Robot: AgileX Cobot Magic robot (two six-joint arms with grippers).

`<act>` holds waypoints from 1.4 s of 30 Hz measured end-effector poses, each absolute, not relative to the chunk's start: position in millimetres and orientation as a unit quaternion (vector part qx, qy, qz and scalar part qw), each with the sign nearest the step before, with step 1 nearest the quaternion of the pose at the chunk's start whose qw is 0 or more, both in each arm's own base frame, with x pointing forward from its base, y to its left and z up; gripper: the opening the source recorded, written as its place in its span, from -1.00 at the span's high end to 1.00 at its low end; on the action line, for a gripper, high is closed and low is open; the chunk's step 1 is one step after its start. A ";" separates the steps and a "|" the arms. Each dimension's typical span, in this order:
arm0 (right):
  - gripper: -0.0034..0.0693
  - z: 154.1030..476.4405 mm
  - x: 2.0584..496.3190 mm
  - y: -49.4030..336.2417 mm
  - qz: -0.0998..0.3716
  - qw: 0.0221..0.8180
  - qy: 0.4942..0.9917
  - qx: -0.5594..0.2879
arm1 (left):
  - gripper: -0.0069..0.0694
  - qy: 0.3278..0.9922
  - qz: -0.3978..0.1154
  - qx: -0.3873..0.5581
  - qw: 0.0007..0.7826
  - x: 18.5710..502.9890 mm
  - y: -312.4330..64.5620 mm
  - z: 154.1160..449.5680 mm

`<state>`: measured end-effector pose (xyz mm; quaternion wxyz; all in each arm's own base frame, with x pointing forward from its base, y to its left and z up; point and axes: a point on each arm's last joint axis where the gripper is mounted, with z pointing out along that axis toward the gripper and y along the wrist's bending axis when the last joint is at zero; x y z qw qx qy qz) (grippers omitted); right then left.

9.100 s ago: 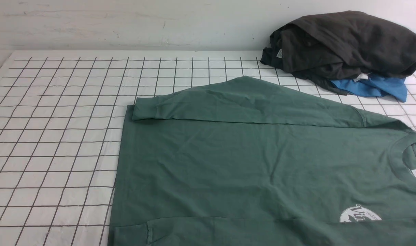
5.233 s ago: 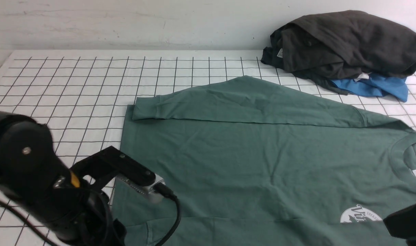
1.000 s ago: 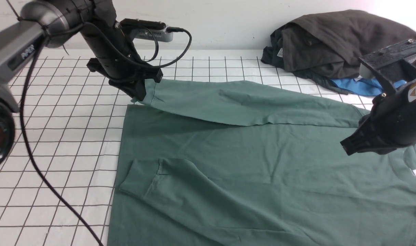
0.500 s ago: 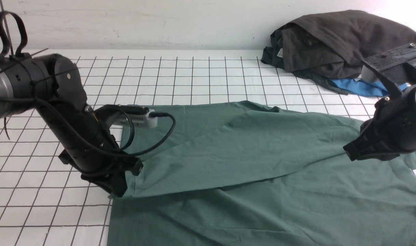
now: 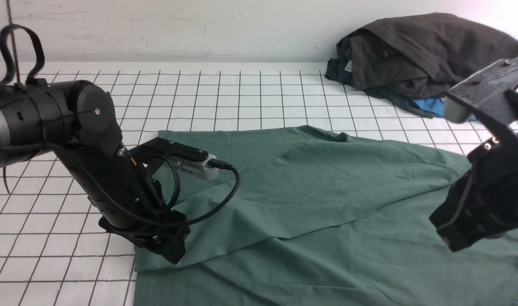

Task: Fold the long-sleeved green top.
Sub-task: Use both arms simultaneously to clamp the lower edge of the clothing fabric

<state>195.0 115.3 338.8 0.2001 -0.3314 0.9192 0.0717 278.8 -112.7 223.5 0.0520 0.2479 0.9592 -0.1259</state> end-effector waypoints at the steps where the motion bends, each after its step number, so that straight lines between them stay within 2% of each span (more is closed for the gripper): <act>1: 0.95 338.7 190.2 122.6 0.075 0.197 0.913 -0.349 | -0.49 0.953 -0.122 0.272 0.059 267.0 -118.4 236.4; 3: 0.95 338.6 182.4 132.5 0.082 0.194 0.905 -0.369 | -0.47 0.938 -0.114 0.319 0.069 244.0 -130.3 252.4; 6: 0.95 335.6 169.8 138.6 0.088 0.189 0.897 -0.389 | -0.43 0.914 -0.101 0.391 0.046 205.7 -144.1 252.3; 10: 0.95 326.6 150.8 136.4 0.094 0.177 0.893 -0.403 | -0.43 0.873 -0.063 0.482 -0.028 150.8 -147.8 220.3; 13: 0.95 319.5 143.2 131.6 0.092 0.168 0.894 -0.406 | -0.43 0.850 -0.036 0.522 -0.060 128.1 -144.7 196.2; 20: 0.95 308.7 139.1 127.4 0.084 0.151 0.897 -0.407 | -0.43 0.832 -0.018 0.551 -0.062 116.5 -151.4 158.9; 28: 0.95 308.5 138.9 127.1 0.084 0.151 0.897 -0.407 | -0.40 0.834 0.005 0.546 -0.078 124.0 -156.2 145.0; 34: 0.95 308.5 139.0 126.9 0.083 0.151 0.897 -0.408 | -0.11 0.857 0.022 0.509 -0.070 126.7 -156.5 144.4; 37: 0.95 308.5 139.0 126.9 0.083 0.151 0.897 -0.408 | 0.16 0.862 0.023 0.503 -0.062 127.6 -156.5 145.4; 38: 0.95 308.5 139.0 126.9 0.083 0.151 0.897 -0.408 | 0.17 0.862 0.023 0.503 -0.062 127.6 -156.5 145.7; 39: 0.95 308.5 139.0 126.9 0.082 0.151 0.897 -0.408 | 0.30 0.863 0.022 0.502 -0.058 127.8 -156.7 146.0; 42: 0.95 308.5 139.0 126.9 0.082 0.151 0.897 -0.408 | 0.48 0.861 0.023 0.505 -0.051 127.8 -155.7 147.1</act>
